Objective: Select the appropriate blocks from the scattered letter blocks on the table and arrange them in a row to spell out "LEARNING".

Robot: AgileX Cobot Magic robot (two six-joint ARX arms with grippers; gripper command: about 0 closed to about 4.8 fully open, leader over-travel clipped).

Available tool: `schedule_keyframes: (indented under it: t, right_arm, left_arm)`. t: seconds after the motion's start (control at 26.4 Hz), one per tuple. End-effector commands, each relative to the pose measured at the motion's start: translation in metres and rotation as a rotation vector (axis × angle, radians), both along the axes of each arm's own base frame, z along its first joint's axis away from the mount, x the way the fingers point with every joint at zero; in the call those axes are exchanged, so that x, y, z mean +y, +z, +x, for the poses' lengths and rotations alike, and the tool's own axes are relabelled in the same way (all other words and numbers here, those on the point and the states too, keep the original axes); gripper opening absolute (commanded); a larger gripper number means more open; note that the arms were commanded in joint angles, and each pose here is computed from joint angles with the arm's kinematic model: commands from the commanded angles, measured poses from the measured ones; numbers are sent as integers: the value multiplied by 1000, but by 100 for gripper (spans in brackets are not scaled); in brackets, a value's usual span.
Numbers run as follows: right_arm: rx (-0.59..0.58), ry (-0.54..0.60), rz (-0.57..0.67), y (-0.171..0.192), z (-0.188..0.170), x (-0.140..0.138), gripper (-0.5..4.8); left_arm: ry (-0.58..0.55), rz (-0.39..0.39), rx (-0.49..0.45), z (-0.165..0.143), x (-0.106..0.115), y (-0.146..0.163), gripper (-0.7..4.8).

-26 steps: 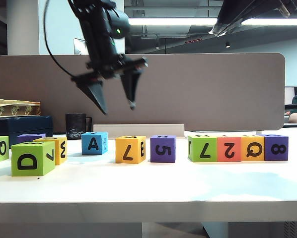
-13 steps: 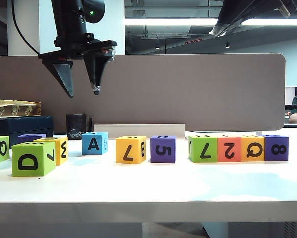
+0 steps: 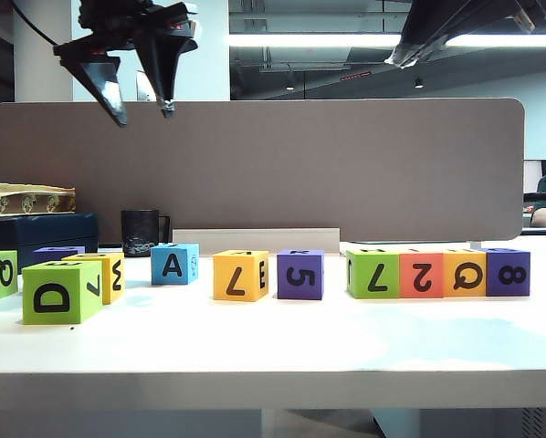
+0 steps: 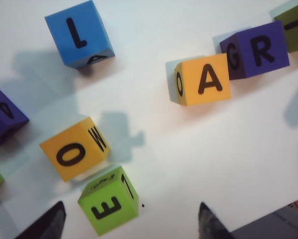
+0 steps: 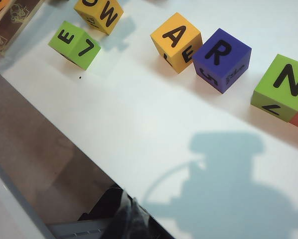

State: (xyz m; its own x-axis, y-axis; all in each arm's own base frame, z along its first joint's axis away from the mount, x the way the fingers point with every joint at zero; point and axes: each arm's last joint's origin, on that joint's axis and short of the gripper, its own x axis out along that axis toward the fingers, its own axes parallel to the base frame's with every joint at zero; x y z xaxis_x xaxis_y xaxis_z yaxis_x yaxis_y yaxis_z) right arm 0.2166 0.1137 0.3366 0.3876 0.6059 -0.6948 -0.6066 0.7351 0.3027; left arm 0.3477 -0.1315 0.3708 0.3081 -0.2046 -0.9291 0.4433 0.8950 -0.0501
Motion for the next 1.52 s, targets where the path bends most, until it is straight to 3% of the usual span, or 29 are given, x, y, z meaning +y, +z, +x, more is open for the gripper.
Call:
schedule_keyframes:
  t: [0.04,0.34,0.45,0.57,0.76,1.02,1.25,1.52]
  right_arm:
    - [-14,13,12,3,-1,1,-1]
    - [-6,29,30,3,-1,2,-1]
    - [-6,29,30,3,-1,2,-1]
    - [-7,30,30,3,-1,2,-1]
    - [-4,30,28,3,-1,2,-1]
    - [-11,30,31,3,-1,2,-1]
    - [-13,30,32,3,-1,2,-1]
    - [-11,30,31,3,-1,2,-1]
  left_arm:
    - [1,23,8,-21,8,2,335]
    - [56,-16,-66,-72,28,-4,335]
    - [109,-36,-93,-84,33,-18,336]
    - [153,-56,-100,-95,37,-50,336]
    - [252,-53,-110,-92,37,-95,336]
    - [353,37,-177,-90,41,-111,337]
    - [358,-35,-206,-86,38,-119,342]
    - [376,-20,-176,-78,35,-137,342]
